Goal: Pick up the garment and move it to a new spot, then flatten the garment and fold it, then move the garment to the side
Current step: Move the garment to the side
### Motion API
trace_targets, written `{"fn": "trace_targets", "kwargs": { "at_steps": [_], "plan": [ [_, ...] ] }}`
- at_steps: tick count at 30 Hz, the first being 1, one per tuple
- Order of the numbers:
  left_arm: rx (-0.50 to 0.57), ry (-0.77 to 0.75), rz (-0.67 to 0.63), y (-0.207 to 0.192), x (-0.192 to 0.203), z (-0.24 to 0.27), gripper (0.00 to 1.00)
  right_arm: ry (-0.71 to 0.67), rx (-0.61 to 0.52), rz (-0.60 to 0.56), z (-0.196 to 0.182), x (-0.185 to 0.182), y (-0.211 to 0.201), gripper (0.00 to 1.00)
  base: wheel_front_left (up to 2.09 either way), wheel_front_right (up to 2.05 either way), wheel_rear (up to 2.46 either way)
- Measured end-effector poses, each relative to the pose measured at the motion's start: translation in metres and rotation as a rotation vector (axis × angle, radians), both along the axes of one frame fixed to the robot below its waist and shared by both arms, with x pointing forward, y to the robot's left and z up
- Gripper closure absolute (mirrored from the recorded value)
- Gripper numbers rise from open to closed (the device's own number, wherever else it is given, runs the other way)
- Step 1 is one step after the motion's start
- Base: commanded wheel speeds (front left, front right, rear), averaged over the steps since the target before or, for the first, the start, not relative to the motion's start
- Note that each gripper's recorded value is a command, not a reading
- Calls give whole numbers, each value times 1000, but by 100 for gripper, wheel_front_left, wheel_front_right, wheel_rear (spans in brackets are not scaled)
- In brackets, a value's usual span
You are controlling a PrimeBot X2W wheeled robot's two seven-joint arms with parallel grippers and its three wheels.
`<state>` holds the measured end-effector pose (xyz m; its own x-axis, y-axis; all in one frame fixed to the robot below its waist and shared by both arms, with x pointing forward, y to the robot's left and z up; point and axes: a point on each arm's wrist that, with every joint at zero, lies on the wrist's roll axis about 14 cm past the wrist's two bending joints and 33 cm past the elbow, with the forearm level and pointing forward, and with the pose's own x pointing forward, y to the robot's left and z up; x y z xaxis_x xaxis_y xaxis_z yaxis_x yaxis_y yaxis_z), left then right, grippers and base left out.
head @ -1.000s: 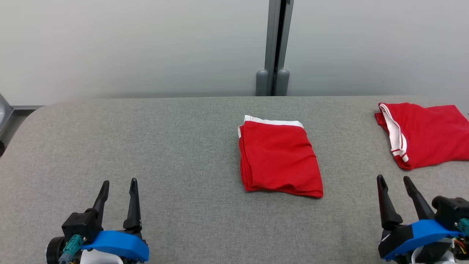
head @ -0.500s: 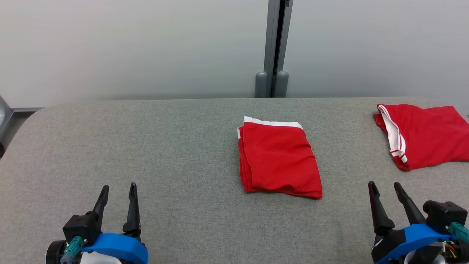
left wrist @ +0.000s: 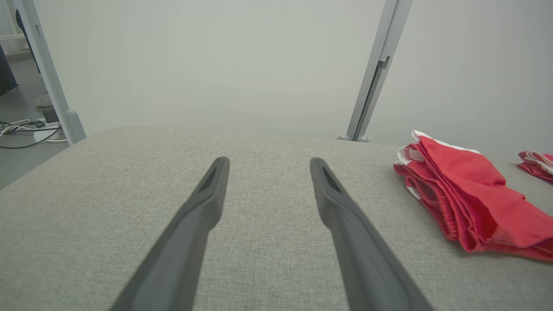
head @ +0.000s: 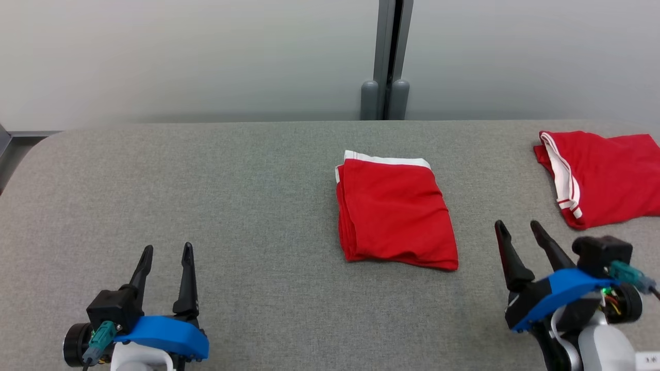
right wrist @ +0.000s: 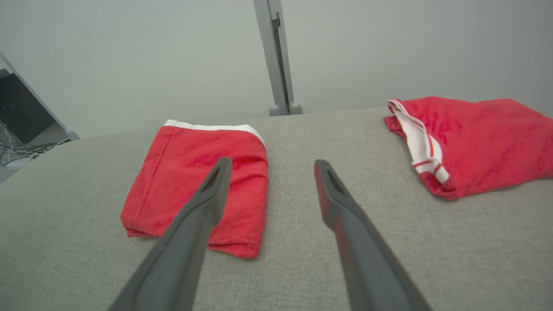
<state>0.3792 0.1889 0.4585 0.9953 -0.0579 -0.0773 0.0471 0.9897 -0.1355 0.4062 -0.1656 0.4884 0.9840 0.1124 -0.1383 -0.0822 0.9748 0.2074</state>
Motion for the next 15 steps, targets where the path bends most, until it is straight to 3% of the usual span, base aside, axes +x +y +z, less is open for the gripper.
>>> {"fn": "trace_targets", "kwargs": {
  "at_steps": [4,7,15],
  "plan": [
    [2,1,0,0,6,-1,0,41,-6,30,3,28,9,0,0,0,0],
    [3,-6,-4,-1,14,1,0,94,59,51,1,52,18,0,0,0,0],
    [9,-22,10,4,23,5,0,324,-11,108,-50,92,37,0,0,0,0]
  ]
}}
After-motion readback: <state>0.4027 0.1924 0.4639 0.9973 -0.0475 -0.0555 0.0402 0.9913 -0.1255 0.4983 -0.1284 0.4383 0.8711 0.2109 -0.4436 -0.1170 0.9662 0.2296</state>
